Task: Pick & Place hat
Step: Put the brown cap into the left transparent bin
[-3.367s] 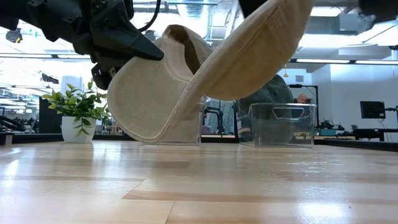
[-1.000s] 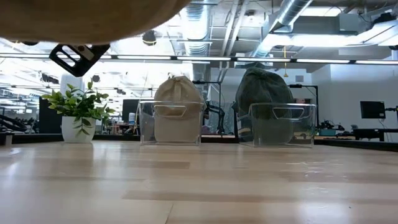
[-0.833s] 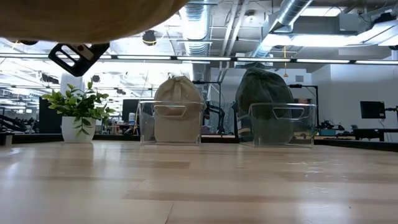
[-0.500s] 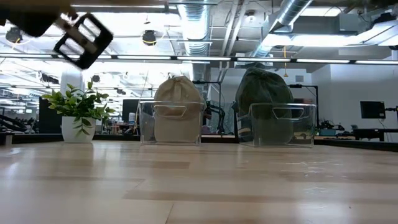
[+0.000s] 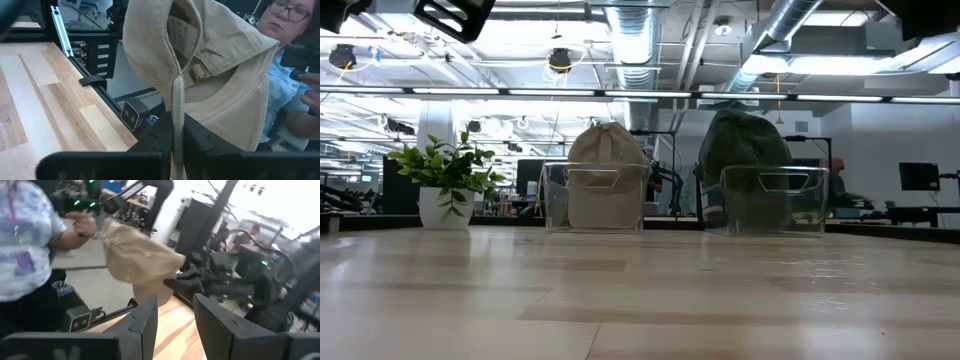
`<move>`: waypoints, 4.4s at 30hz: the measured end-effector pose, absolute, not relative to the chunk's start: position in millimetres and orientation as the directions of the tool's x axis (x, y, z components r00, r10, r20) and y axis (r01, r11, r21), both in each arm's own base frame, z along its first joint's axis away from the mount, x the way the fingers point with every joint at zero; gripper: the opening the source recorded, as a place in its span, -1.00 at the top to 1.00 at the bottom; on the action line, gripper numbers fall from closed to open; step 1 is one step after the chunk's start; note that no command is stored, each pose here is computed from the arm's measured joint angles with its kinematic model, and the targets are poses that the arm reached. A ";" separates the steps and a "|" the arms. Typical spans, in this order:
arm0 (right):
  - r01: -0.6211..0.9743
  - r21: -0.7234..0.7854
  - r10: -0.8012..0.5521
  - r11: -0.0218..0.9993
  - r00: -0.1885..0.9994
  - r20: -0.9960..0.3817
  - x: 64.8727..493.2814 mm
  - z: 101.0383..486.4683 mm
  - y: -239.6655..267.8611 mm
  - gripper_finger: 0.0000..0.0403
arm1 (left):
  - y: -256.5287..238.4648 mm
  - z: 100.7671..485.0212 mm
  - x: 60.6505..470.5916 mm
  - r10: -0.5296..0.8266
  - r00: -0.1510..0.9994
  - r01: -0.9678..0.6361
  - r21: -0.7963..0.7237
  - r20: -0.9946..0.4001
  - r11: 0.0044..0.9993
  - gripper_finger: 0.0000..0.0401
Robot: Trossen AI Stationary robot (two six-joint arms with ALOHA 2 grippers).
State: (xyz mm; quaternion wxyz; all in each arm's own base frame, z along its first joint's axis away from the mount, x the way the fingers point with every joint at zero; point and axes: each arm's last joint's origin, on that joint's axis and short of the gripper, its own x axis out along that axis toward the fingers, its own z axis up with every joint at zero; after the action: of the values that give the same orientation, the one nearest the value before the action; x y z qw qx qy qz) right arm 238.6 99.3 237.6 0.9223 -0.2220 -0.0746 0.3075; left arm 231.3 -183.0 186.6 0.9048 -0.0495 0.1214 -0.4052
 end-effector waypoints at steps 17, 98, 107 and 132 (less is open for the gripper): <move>-0.560 -0.611 0.611 0.559 0.777 -0.152 256.2 250.7 156.2 0.41 | -182.5 187.6 232.3 -0.718 0.675 0.678 -0.244 -0.170 0.694 0.89; -0.615 -0.766 0.543 0.187 0.714 -0.441 313.3 272.4 224.3 0.98 | -176.0 189.0 237.9 -0.603 0.782 0.555 -0.266 -0.156 0.788 0.89; -0.612 -0.769 0.546 0.186 0.715 -0.437 313.4 272.8 224.5 0.99 | -173.5 189.1 239.6 -0.517 0.842 0.474 -0.248 -0.155 0.845 0.82; -0.660 -0.697 0.485 0.280 0.724 -0.491 317.8 267.5 213.3 1.00 | -169.1 189.3 241.5 -0.336 0.930 0.315 -0.150 -0.150 0.937 0.20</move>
State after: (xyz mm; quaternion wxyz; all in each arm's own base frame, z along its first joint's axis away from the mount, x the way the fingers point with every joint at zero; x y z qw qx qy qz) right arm 317.8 213.3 267.5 0.7948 -0.4798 0.0915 0.3602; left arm 241.5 -169.1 189.3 0.9803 -0.0619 0.0867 -0.1660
